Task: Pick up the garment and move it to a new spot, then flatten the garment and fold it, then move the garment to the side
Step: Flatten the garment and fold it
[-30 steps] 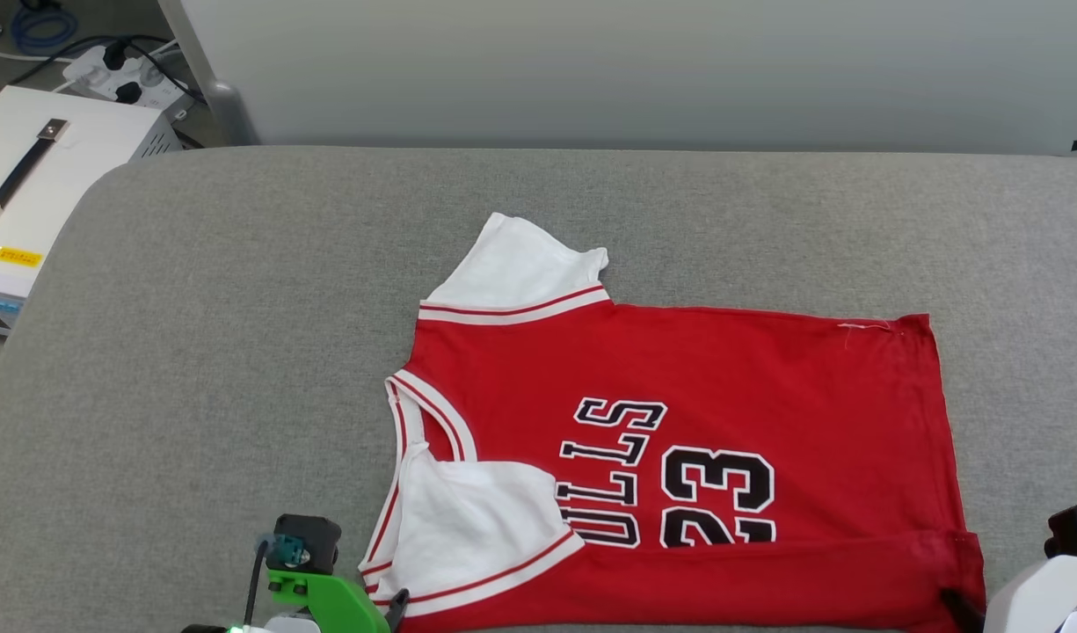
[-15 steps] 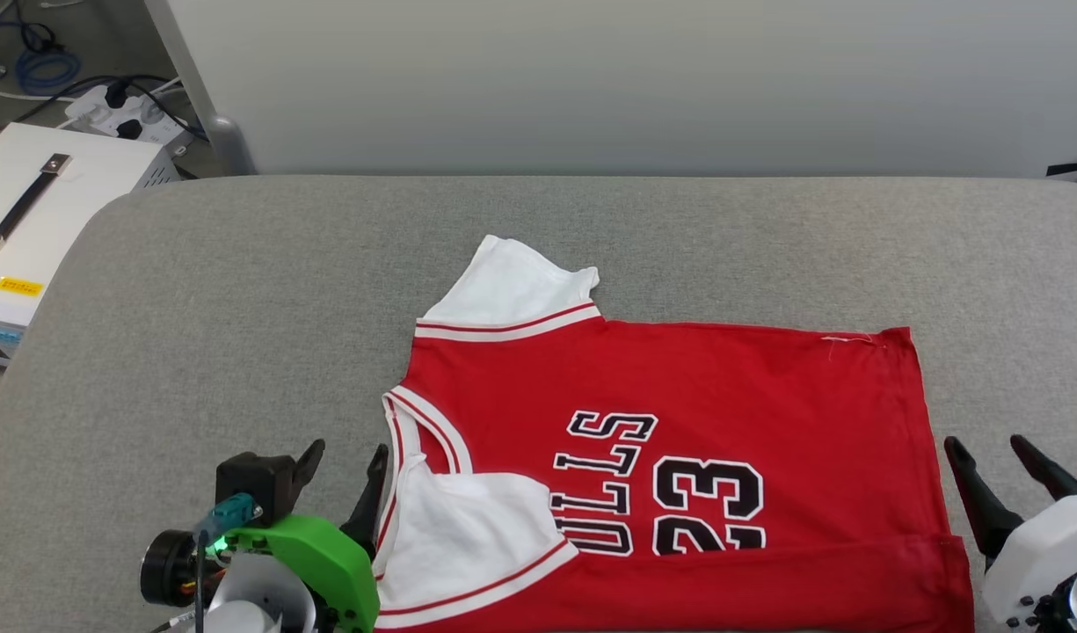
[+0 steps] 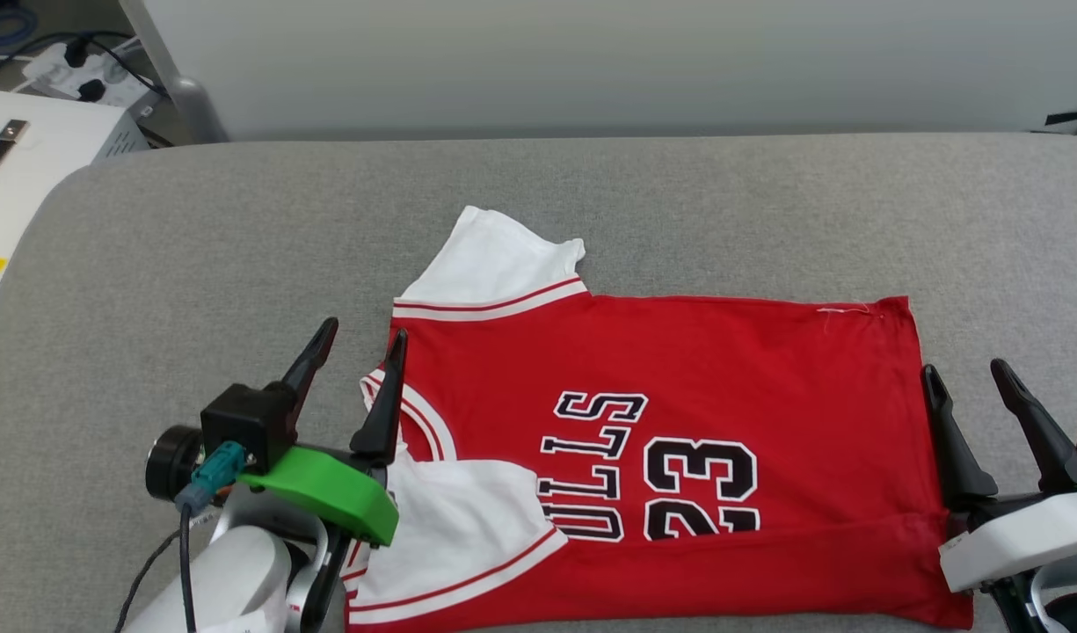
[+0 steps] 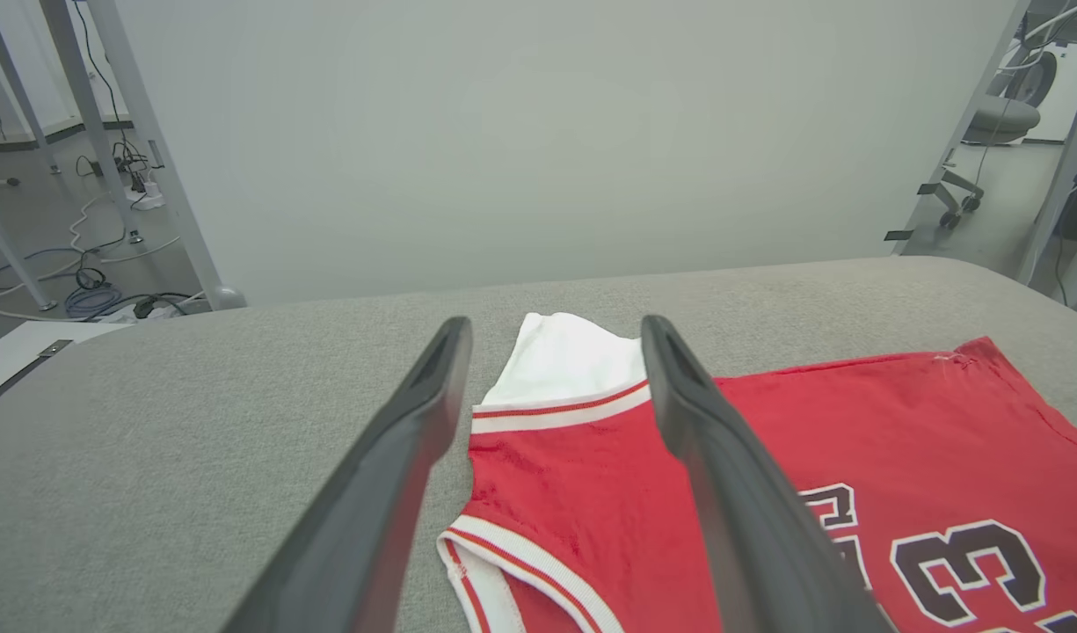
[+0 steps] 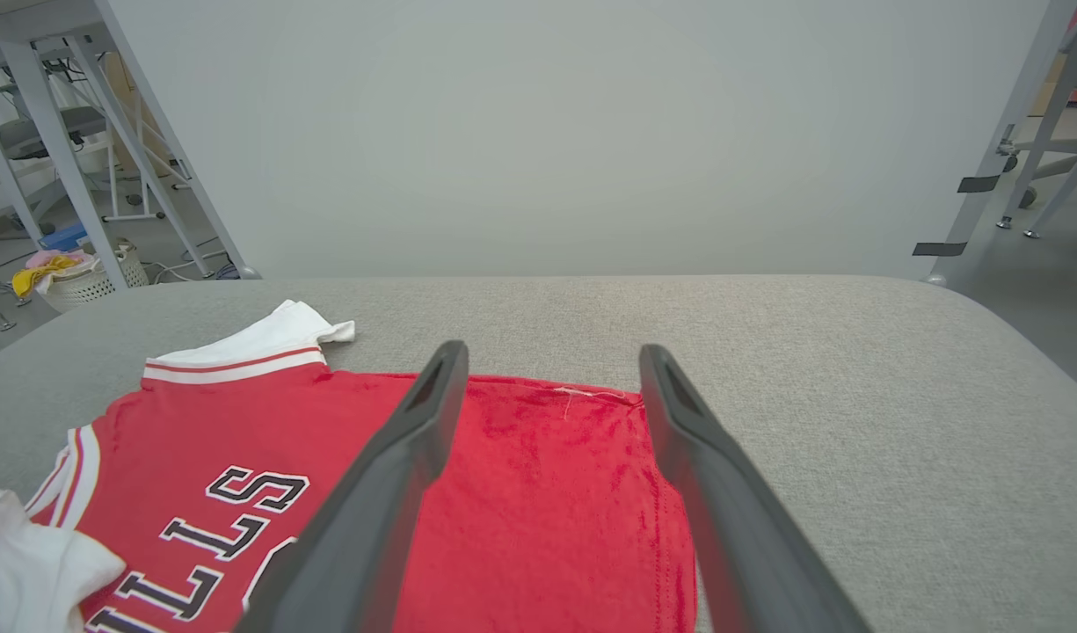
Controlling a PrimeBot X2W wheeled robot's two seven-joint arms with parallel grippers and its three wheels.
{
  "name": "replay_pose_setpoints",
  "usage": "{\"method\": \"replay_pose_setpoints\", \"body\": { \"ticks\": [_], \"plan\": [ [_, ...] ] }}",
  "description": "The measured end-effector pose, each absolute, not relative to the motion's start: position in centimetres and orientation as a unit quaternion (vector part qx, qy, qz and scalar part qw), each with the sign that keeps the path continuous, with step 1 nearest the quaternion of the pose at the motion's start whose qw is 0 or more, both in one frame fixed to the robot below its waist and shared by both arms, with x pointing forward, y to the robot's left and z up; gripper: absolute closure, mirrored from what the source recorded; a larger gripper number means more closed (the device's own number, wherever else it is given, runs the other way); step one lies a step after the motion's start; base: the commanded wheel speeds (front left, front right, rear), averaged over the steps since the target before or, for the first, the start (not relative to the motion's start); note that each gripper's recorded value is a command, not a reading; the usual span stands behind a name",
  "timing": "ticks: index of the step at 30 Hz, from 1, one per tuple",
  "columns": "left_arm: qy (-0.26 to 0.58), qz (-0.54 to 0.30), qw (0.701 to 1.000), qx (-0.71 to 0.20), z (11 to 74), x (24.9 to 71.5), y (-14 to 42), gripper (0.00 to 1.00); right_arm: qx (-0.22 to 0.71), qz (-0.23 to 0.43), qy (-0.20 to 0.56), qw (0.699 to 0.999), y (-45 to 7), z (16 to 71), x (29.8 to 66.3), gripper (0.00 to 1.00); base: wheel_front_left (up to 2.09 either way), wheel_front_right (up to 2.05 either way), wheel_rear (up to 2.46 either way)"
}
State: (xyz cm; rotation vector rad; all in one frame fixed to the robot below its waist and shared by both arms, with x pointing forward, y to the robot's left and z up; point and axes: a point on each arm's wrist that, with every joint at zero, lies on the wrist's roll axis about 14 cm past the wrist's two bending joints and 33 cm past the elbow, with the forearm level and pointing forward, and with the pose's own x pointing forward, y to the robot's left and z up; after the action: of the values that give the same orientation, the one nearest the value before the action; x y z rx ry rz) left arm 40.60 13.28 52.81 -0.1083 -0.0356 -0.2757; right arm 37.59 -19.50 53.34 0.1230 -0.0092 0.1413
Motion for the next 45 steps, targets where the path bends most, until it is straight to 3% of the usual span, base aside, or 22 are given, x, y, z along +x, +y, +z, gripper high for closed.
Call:
{"method": "replay_pose_setpoints", "body": {
  "ticks": [10, 17, 23, 32, 40, 41, 42, 43, 45],
  "plan": [
    [0.0, -0.206, 0.978, 0.005, 53.3, 48.2, 11.6, 0.0, 0.065, 0.066, -0.006, 0.996, -19.4, 52.2, 39.4, 0.0, 0.0, 0.0, 0.0],
    [0.144, -0.243, 0.956, 0.085, 48.9, 54.8, 11.2, 0.0, 0.067, 0.066, 0.011, 0.996, -19.1, 50.7, 41.0, 0.0, 0.0, 0.0, 0.0],
    [0.284, -0.257, 0.916, 0.118, 44.3, 58.3, 10.6, 0.0, 0.067, 0.06, 0.021, 0.996, -19.3, 49.4, 42.1, 0.0, 0.0, 0.0, 0.0],
    [0.415, -0.254, 0.868, 0.102, 38.4, 60.3, 9.2, 0.0, 0.061, 0.044, 0.052, 0.996, -20.2, 47.0, 42.5, 0.0, 0.0, 0.0, 0.0],
    [0.465, -0.243, 0.849, 0.066, 36.1, 61.2, 8.6, 0.0, 0.061, 0.034, 0.074, 0.995, -20.7, 45.6, 42.1, 0.0, 0.0, 0.0, 0.0],
    [0.473, -0.242, 0.845, 0.064, 36.0, 61.1, 8.6, 0.34, 0.062, 0.033, 0.074, 0.995, -20.8, 45.6, 42.1, 0.0, 0.0, 0.0, 0.0],
    [0.483, -0.241, 0.84, 0.062, 35.9, 61.0, 8.6, 0.74, 0.062, 0.033, 0.073, 0.995, -20.8, 45.6, 42.1, 0.0, 0.0, 0.0, 0.0],
    [0.492, -0.24, 0.835, 0.061, 36.0, 60.8, 8.7, 0.98, 0.061, 0.033, 0.072, 0.995, -20.8, 45.6, 42.1, 0.0, 0.0, 0.0, 0.0],
    [0.502, -0.24, 0.829, 0.056, 35.9, 60.4, 8.7, 1.0, 0.061, 0.033, 0.071, 0.995, -20.8, 45.7, 42.1, 0.0, 0.0, 0.0, 0.0]
  ]
}}
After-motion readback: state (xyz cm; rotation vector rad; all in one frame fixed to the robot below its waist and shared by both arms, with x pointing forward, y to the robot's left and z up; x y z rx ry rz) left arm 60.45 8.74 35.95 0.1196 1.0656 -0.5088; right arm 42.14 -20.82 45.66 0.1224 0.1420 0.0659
